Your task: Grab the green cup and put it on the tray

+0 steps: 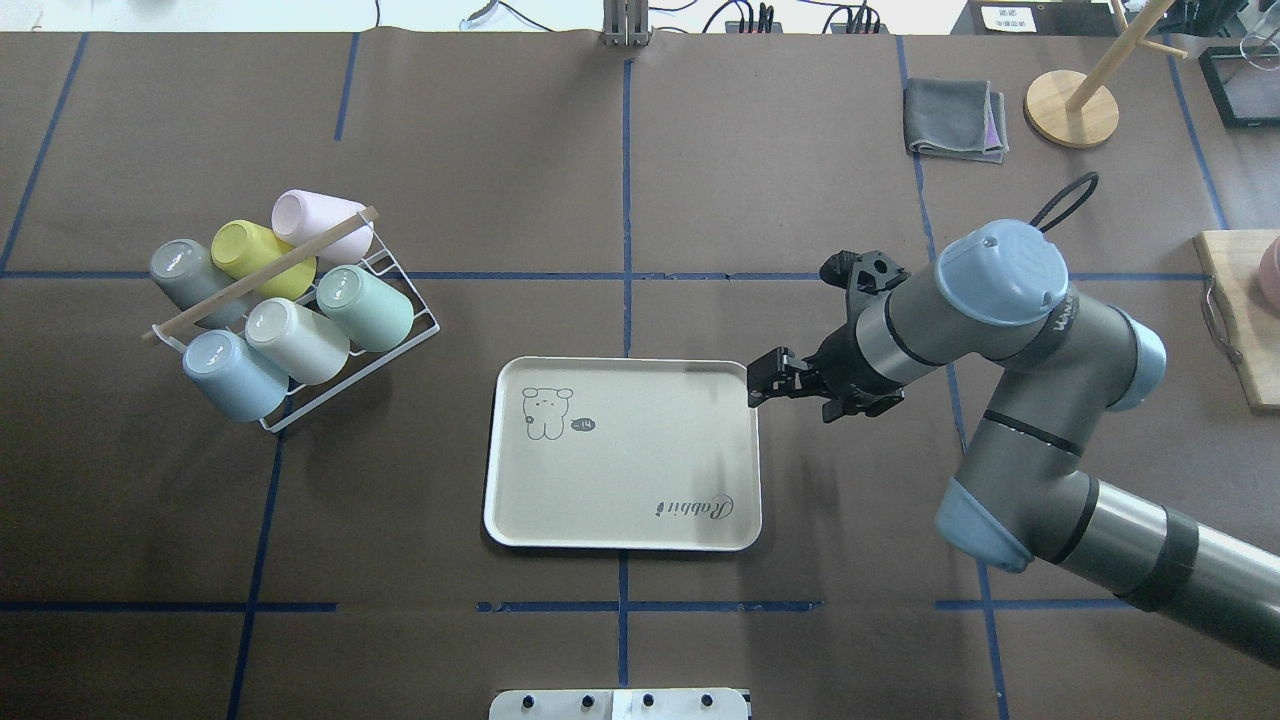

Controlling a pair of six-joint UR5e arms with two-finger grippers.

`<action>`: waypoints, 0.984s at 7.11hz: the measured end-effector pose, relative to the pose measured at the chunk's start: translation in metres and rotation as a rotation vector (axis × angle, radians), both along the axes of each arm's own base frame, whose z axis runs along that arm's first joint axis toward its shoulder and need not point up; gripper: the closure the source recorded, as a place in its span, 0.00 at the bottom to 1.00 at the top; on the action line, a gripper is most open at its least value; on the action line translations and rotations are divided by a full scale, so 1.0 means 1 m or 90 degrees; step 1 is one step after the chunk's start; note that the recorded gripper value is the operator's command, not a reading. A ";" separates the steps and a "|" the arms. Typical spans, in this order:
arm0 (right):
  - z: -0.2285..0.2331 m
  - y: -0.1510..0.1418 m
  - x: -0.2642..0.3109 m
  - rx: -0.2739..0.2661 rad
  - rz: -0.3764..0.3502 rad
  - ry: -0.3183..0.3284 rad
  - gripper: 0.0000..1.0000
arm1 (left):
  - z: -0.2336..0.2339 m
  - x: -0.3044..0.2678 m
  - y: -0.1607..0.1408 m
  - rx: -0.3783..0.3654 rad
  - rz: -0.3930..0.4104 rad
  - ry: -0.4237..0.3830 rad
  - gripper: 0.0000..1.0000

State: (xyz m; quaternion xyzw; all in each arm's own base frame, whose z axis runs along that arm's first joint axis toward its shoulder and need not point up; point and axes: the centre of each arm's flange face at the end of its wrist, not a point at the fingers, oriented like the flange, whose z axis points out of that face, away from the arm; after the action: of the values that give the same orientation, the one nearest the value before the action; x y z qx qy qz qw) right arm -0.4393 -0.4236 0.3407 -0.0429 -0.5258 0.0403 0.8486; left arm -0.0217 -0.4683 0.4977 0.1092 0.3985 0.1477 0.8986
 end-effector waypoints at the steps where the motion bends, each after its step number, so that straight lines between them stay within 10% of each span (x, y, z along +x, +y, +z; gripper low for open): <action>1: 0.009 -0.006 0.021 -0.008 0.009 0.002 0.00 | -0.049 0.036 0.004 0.073 0.046 -0.023 0.02; 7: 0.039 -0.006 0.078 -0.023 0.046 0.020 0.00 | -0.219 0.222 0.014 0.331 0.241 -0.047 0.00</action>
State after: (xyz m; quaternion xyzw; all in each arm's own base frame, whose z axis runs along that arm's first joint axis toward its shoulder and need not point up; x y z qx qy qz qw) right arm -0.3616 -0.4298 0.3794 -0.0389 -0.5130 0.0808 0.8537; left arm 0.2003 -0.4545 0.2786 0.2535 0.3275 0.4132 0.8110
